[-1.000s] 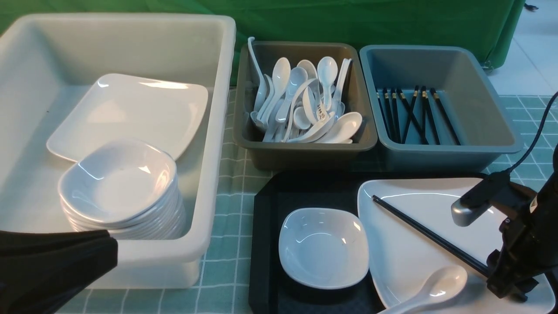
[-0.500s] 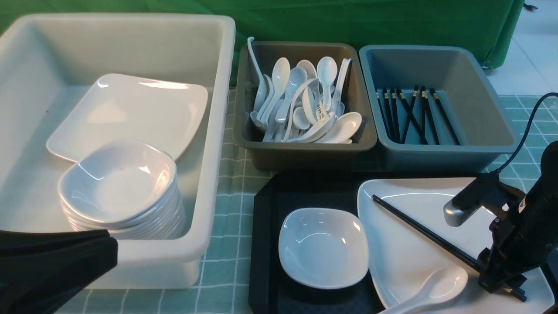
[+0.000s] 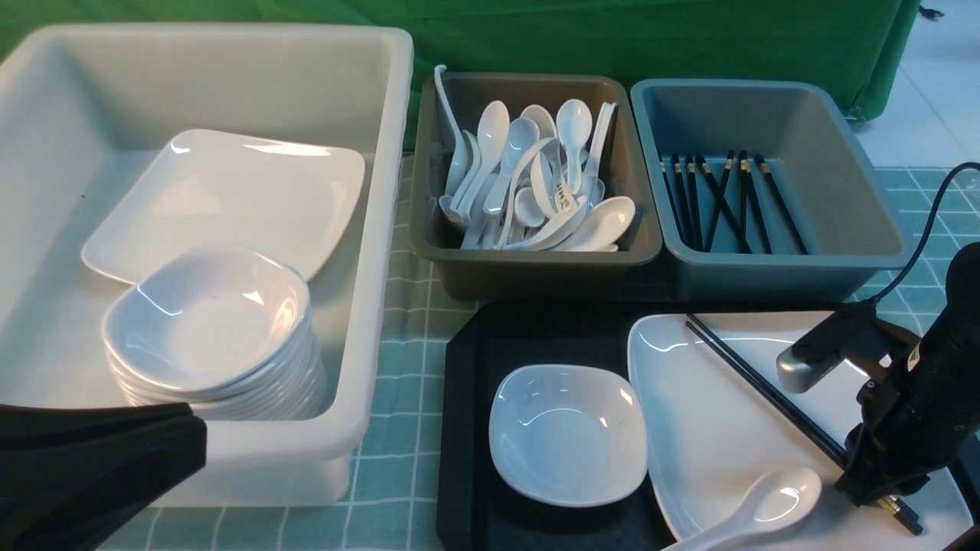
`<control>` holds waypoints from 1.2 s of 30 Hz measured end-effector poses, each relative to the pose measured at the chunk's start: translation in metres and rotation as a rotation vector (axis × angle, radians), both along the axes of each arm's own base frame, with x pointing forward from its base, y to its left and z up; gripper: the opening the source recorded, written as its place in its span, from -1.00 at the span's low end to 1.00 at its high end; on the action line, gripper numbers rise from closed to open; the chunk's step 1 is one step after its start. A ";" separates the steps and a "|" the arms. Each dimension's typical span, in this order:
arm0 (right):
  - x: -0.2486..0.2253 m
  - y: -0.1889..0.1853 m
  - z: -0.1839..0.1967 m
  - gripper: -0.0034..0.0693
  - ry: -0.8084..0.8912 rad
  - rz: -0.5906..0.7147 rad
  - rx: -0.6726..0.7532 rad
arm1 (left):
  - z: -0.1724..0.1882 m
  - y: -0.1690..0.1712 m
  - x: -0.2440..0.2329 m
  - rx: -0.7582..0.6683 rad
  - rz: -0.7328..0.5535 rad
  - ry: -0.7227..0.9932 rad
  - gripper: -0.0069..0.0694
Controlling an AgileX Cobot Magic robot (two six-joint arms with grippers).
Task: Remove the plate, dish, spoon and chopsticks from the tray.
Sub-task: Use the right arm to grab a pair of chopsticks from the plate, then use the right arm to put the chopsticks into the small storage box on the right
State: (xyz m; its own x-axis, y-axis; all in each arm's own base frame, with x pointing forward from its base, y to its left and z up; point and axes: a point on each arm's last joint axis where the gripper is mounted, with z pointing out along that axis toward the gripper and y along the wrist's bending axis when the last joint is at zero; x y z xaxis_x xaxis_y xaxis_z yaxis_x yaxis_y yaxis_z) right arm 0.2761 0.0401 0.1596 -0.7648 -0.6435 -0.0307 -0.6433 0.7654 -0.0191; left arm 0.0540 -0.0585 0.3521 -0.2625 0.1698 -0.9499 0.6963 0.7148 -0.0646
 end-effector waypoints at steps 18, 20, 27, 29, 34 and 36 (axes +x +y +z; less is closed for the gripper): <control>-0.028 0.029 0.125 -0.46 -0.514 -0.150 0.198 | 0.018 0.003 0.008 -0.140 0.086 -0.140 -0.79; -0.008 0.028 0.135 -0.46 -0.605 -0.253 0.259 | 0.021 0.004 0.009 -0.155 0.103 -0.181 -0.79; 0.083 0.016 0.141 -0.46 -0.739 -0.500 0.362 | 0.022 0.004 0.010 -0.153 0.106 -0.199 -0.79; 0.122 0.014 0.128 -0.46 -0.728 -0.585 0.382 | 0.021 0.004 0.009 -0.141 0.094 -0.185 -0.79; 0.176 0.017 0.095 -0.30 -0.662 -0.701 0.399 | 0.018 0.003 0.008 -0.126 0.077 -0.162 -0.79; 0.182 0.018 0.089 -0.14 -0.651 -0.713 0.399 | 0.018 0.003 0.008 -0.126 0.077 -0.161 -0.79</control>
State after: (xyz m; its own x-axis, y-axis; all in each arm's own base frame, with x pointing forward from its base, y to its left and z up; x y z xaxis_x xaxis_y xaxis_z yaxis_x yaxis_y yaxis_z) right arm 0.4584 0.0581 0.2486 -0.7224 0.0979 -0.6845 0.0036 0.9904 0.1378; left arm 0.0617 -0.0558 0.3702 -0.1131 0.0326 -0.9930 0.6486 0.7596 -0.0490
